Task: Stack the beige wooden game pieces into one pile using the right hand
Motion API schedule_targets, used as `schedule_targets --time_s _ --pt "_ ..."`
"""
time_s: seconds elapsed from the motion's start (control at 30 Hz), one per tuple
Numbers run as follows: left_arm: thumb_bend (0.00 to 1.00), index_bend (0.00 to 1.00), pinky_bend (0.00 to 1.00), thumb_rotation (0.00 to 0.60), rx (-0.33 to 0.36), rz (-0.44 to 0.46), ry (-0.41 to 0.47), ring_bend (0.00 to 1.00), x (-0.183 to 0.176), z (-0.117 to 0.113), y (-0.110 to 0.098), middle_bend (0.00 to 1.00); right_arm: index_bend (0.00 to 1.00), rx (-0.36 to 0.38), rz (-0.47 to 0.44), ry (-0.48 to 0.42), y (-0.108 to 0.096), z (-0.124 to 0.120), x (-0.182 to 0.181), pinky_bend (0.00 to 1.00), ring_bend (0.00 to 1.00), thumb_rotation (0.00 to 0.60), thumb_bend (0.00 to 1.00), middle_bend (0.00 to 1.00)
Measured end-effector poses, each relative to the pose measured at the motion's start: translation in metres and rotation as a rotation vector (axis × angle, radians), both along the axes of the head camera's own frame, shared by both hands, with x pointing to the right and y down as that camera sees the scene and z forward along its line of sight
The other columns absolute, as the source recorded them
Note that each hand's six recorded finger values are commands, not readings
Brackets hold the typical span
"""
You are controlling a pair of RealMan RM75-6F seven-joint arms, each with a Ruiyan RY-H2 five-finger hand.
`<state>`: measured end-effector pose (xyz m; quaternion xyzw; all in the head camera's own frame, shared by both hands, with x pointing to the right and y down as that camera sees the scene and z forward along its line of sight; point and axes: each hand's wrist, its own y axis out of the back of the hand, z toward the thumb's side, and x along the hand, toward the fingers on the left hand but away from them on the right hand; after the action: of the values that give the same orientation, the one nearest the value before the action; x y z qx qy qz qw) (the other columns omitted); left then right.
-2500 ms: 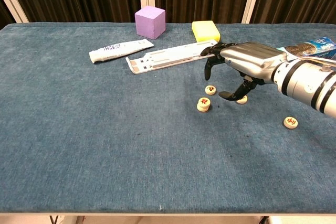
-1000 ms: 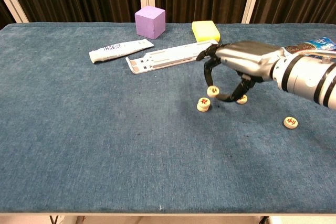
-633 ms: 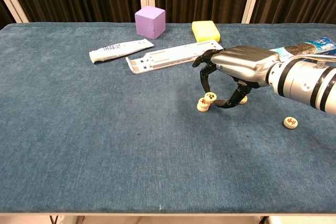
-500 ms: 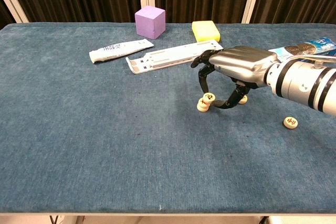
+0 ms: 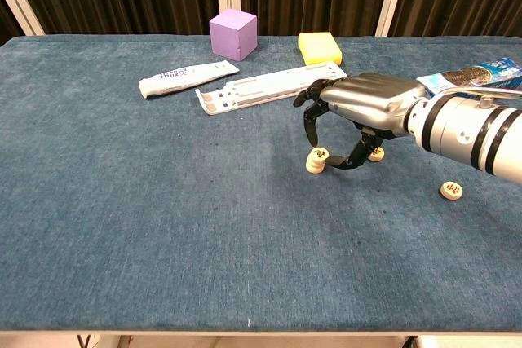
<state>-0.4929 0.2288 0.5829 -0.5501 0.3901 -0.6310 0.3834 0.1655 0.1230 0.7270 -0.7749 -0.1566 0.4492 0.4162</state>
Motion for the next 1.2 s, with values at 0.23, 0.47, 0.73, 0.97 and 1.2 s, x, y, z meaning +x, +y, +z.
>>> schedule_targets --time_s 0.23,0.47,0.73,0.97,1.2 --pt "0.00 0.18 0.00 0.600 0.001 0.004 0.002 0.08 0.001 0.000 -0.001 0.14 0.47 0.038 0.034 0.002 -0.006 -0.010 0.017 0.14 0.08 0.600 0.48 0.17" --pt "0.00 0.18 0.00 0.600 -0.001 0.013 0.008 0.08 0.004 0.003 -0.002 0.14 0.47 0.020 0.072 0.093 -0.005 -0.004 0.050 0.14 0.08 0.600 0.48 0.17" --pt "0.00 0.18 0.00 0.600 0.002 0.012 0.003 0.08 0.004 0.000 -0.003 0.14 0.46 -0.005 0.091 0.144 -0.003 0.011 0.065 0.14 0.08 0.600 0.48 0.17" --pt "0.00 0.18 0.00 0.600 -0.001 0.011 0.001 0.08 0.004 0.001 -0.002 0.14 0.48 -0.011 0.093 0.153 -0.004 0.017 0.066 0.14 0.08 0.600 0.48 0.17" --pt "0.00 0.18 0.00 0.600 -0.002 0.008 -0.001 0.08 0.003 0.001 -0.002 0.14 0.52 -0.015 0.099 0.156 -0.006 0.021 0.067 0.14 0.08 0.600 0.48 0.17"
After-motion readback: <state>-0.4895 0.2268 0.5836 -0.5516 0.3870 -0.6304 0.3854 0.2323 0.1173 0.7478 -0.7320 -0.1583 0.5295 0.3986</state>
